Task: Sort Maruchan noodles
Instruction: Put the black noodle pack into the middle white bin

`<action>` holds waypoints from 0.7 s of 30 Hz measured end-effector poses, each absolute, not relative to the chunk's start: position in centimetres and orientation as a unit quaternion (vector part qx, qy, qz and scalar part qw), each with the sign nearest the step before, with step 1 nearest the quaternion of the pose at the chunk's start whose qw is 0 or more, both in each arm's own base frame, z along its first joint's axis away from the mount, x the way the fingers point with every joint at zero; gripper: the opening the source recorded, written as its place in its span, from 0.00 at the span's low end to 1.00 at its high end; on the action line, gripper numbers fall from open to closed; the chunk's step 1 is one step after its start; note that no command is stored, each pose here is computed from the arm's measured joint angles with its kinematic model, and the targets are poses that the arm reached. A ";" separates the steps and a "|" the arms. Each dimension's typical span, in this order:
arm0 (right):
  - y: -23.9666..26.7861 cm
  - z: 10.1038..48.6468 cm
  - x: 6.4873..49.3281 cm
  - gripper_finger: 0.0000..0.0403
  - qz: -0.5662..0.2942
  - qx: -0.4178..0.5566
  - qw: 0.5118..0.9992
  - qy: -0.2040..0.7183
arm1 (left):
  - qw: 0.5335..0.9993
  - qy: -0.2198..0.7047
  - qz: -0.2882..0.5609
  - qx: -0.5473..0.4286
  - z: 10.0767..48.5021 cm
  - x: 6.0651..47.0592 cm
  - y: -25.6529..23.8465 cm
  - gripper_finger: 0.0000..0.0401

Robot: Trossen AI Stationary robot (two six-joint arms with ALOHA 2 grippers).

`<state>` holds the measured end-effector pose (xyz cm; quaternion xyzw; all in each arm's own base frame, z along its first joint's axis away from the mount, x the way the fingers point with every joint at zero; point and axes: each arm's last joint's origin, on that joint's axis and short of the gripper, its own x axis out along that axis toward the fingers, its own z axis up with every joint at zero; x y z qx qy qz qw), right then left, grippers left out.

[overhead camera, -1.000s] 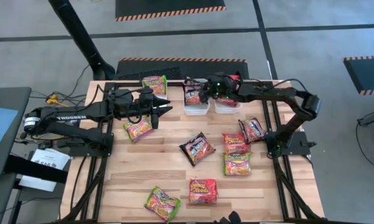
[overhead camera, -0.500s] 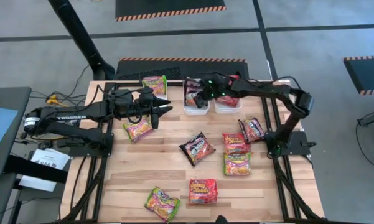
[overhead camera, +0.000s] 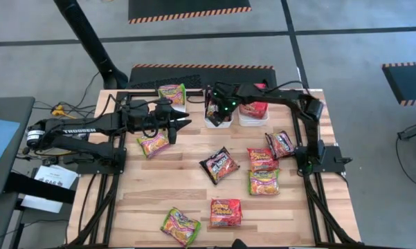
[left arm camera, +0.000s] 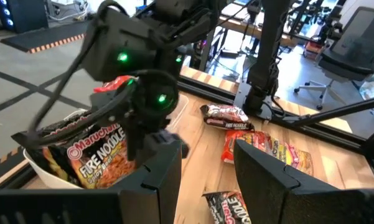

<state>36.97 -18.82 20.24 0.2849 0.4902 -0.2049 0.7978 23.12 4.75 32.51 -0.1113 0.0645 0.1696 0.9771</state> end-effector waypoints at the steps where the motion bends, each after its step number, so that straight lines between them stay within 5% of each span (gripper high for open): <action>1: -18.9 20.0 37.2 0.48 -0.204 0.285 0.797 0.492 | 0.977 0.066 0.170 -0.111 32.5 23.1 4.8 0.34; 21: -22.0 18.4 37.2 0.48 -0.301 0.246 0.790 0.474 | 0.978 0.071 0.172 -0.092 32.5 23.1 4.8 0.34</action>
